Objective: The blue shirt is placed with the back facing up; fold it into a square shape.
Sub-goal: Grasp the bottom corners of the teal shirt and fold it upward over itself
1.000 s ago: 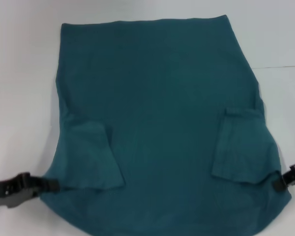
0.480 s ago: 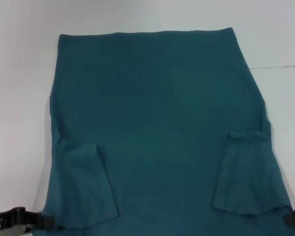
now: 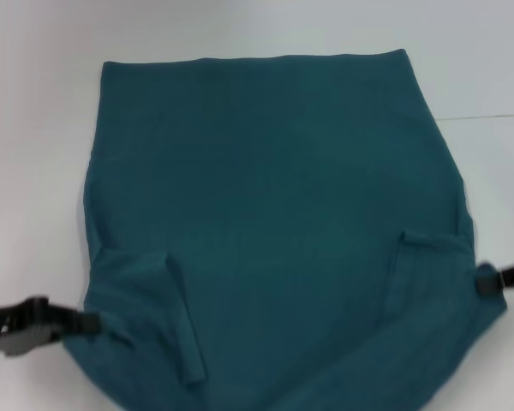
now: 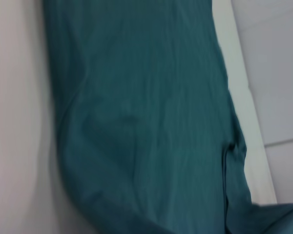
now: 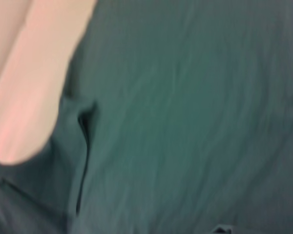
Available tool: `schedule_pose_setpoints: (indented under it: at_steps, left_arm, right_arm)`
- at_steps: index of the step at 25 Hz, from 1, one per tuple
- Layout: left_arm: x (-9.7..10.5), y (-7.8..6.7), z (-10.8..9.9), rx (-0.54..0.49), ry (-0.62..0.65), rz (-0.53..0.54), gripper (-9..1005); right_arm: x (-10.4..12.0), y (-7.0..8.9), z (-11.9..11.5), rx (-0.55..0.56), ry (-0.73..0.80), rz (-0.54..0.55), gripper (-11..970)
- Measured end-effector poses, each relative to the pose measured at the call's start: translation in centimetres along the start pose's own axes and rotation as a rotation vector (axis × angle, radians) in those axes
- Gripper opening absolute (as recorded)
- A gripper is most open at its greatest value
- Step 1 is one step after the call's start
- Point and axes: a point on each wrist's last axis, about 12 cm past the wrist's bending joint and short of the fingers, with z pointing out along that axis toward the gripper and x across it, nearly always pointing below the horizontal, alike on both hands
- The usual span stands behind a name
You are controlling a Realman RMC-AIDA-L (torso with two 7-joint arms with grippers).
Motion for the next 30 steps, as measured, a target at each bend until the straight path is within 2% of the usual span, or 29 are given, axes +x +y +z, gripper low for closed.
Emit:
schedule_pose_setpoints:
  at_steps: [7, 13, 17, 23, 27, 30]
  left_arm:
    - [-5.4, -2.4, 2.0, -0.045, -0.081, -0.063, 6]
    - [-10.5, -5.3, 3.6, -0.107, -0.192, -0.004, 6]
    - [-13.1, -6.2, 5.2, -0.191, -0.269, 0.040, 6]
    - [-14.1, -6.4, 8.5, -0.327, -0.358, 0.117, 7]
    - [-14.4, -6.1, 9.5, -0.399, -0.398, 0.169, 7]
    - [-14.5, -6.2, 9.6, -0.426, -0.401, 0.202, 7]
  right_arm:
    - [-3.8, 0.3, 0.0, 0.037, -0.184, 0.036, 91]
    - [-7.0, 0.5, 0.7, 0.085, -0.317, 0.059, 100]
    - [-8.8, 0.2, 2.0, 0.144, -0.380, 0.054, 106]
    - [-10.2, -0.7, 5.5, 0.285, -0.416, 0.040, 114]
    - [-10.7, -0.9, 7.3, 0.380, -0.427, 0.005, 120]
    - [-11.1, -0.7, 7.9, 0.410, -0.432, -0.015, 125]
